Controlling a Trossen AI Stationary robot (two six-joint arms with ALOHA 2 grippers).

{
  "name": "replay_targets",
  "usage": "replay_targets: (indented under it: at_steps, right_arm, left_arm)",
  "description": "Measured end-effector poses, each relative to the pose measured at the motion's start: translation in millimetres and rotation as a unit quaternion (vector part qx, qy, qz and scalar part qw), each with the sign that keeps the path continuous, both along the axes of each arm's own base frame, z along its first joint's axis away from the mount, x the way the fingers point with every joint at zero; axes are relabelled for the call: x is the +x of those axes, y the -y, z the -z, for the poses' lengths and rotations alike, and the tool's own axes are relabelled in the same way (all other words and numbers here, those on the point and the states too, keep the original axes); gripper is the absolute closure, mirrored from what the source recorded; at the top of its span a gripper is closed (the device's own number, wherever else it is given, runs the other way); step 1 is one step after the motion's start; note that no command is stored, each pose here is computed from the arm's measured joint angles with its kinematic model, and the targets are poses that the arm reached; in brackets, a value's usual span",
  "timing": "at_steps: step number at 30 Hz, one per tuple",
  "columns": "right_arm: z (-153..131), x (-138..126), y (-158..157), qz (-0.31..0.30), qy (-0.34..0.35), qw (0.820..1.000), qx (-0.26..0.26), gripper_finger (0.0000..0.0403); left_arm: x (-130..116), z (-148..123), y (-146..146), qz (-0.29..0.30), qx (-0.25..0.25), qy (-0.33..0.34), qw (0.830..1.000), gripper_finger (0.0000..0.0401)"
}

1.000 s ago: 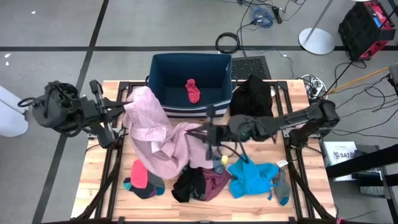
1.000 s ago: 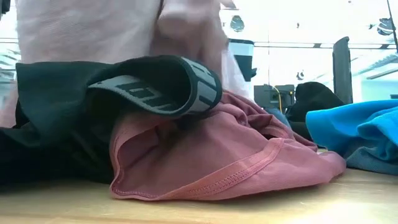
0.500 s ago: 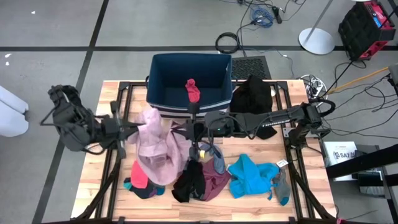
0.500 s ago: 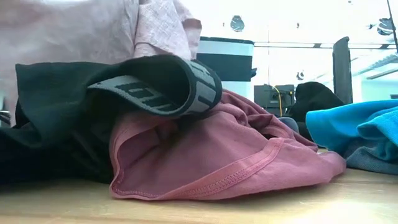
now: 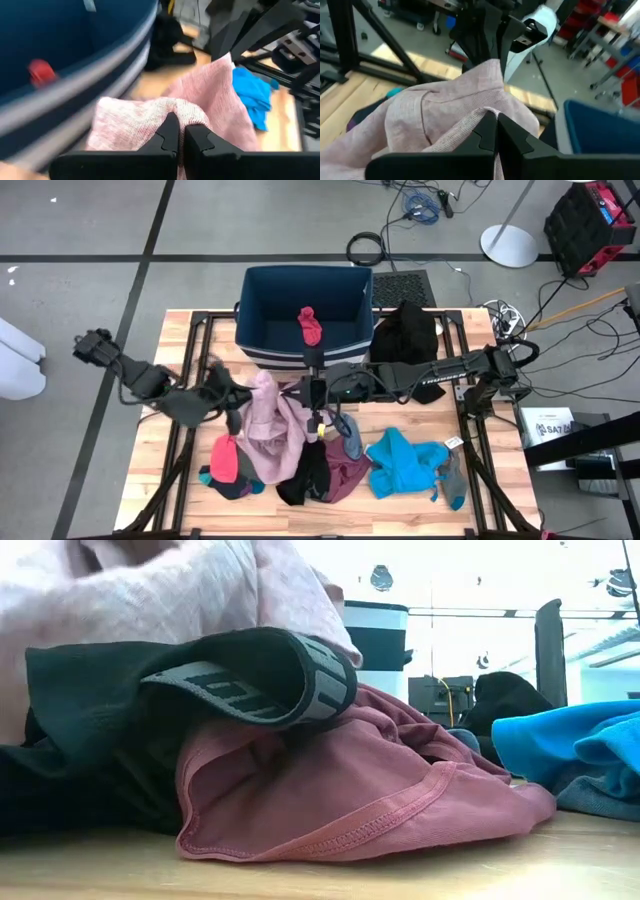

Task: Sort clothes
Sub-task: Move the pink polo shirt to the top left of the table

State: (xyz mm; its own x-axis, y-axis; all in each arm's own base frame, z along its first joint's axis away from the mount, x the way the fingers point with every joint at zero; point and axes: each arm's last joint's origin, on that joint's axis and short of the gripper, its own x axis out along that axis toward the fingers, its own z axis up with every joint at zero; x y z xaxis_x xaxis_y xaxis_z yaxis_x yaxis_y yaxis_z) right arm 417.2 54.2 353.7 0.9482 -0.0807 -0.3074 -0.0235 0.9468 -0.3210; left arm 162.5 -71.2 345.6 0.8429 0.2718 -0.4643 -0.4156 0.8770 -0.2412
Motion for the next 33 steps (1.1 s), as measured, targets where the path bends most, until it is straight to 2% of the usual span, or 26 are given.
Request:
replay_targets:
  at_steps: [4, 7, 9, 14, 18, 22, 29, 33]
  right_arm:
    - [6.8, -2.5, 0.7, 0.006, -0.036, 0.999, 0.01, 0.0403]
    - [10.5, -4.1, 0.9, 0.012, -0.056, 0.998, 0.022, 0.0403]
    - [13.1, -4.6, 1.0, 0.015, -0.067, 0.997, 0.027, 0.0403]
    - [30.2, -7.3, 3.5, 0.028, -0.104, 0.993, 0.042, 0.0403]
    - [56.8, -10.6, 11.9, 0.049, -0.142, 0.987, 0.058, 0.0403]
    - [65.1, -10.3, 15.1, 0.056, -0.135, 0.987, 0.069, 0.0403]
    - [60.1, -11.8, 12.8, 0.047, -0.126, 0.989, 0.065, 0.0403]
    - [54.3, -15.3, 11.7, 0.042, -0.121, 0.99, 0.06, 0.0403]
  left_arm:
    - [20.8, 15.4, -21.3, 0.036, -0.082, -0.086, 0.992, 0.0394]
    - [39.6, 29.0, -36.3, 0.088, -0.15, -0.149, 0.973, 0.0393]
    - [51.5, 35.7, -42.6, 0.111, -0.172, -0.173, 0.963, 0.0393]
    - [71.7, 45.1, -45.4, 0.167, -0.141, -0.177, 0.96, 0.0393]
    - [75.7, 34.9, -45.3, 0.189, -0.087, -0.122, 0.97, 0.0393]
    - [71.9, 20.9, -44.9, 0.182, -0.039, -0.071, 0.98, 0.0393]
    - [73.4, 23.7, -45.4, 0.166, -0.044, -0.078, 0.982, 0.0389]
    - [79.1, 29.9, -44.7, 0.167, -0.046, -0.093, 0.981, 0.0356]
